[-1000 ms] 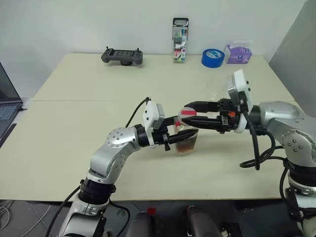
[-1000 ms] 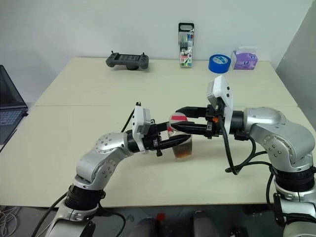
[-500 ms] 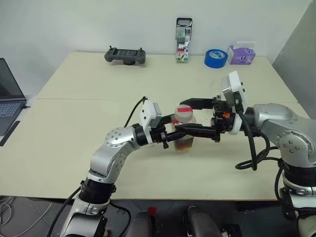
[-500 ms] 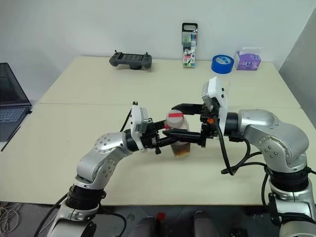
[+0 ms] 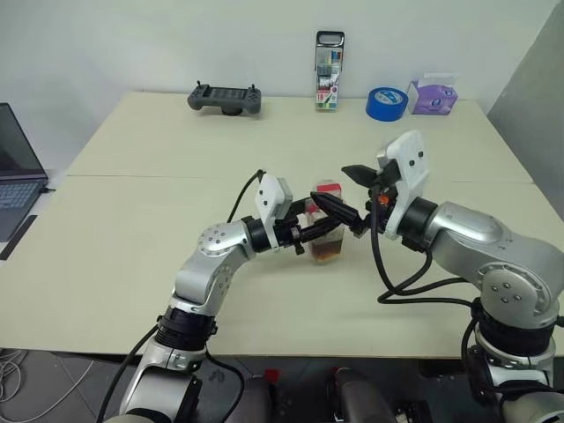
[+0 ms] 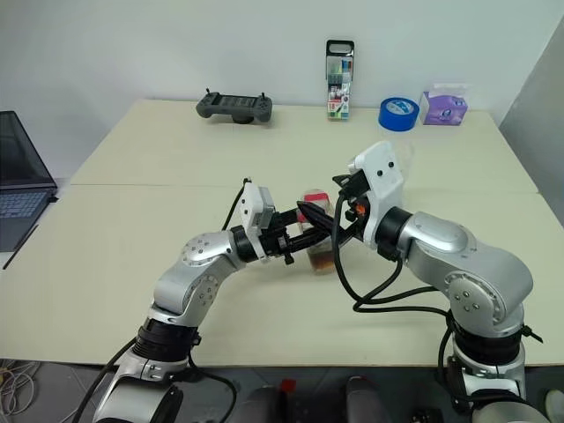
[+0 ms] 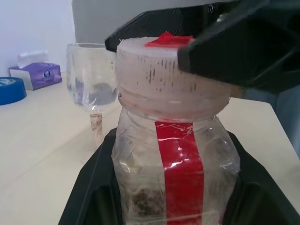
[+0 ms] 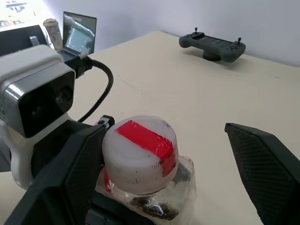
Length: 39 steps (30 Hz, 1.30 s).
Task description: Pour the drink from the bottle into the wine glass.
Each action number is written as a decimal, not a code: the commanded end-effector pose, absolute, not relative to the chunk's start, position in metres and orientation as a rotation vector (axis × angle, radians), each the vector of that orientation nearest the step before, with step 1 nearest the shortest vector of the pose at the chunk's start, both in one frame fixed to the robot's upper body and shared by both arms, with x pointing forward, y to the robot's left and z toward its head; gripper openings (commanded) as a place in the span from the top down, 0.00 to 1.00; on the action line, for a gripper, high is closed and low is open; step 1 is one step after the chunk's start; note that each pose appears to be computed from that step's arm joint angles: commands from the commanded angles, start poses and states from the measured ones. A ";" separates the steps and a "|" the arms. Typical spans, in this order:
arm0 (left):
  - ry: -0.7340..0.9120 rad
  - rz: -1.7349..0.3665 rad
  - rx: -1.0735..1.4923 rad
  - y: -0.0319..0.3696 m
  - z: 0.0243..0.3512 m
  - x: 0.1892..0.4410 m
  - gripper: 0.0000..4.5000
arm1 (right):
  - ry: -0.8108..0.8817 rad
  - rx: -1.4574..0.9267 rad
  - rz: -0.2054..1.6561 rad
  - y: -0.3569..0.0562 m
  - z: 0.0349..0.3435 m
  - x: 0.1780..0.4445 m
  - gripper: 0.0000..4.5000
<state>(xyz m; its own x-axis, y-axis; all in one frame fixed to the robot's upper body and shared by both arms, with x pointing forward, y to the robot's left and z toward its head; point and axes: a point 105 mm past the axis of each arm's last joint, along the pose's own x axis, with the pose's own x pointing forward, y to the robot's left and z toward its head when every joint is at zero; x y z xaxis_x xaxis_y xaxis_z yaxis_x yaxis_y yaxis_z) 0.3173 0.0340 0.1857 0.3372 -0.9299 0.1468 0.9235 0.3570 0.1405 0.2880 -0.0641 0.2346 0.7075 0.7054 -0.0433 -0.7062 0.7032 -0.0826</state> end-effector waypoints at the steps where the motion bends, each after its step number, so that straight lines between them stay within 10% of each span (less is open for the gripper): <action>1: -0.294 -1.221 0.051 0.031 0.202 0.314 0.57 | -0.027 -0.107 0.755 -0.063 0.239 0.284 0.04; 8: -0.294 -1.208 0.051 0.033 0.201 0.314 0.57 | -0.044 -0.073 0.751 -0.059 0.243 0.282 0.17; 32: -0.283 -1.196 0.060 0.034 0.199 0.317 0.57 | -0.042 -0.063 0.749 -0.054 0.246 0.281 0.18; 39: -0.276 -1.193 0.066 0.035 0.196 0.317 0.57 | -0.066 -0.054 0.728 -0.058 0.250 0.283 0.58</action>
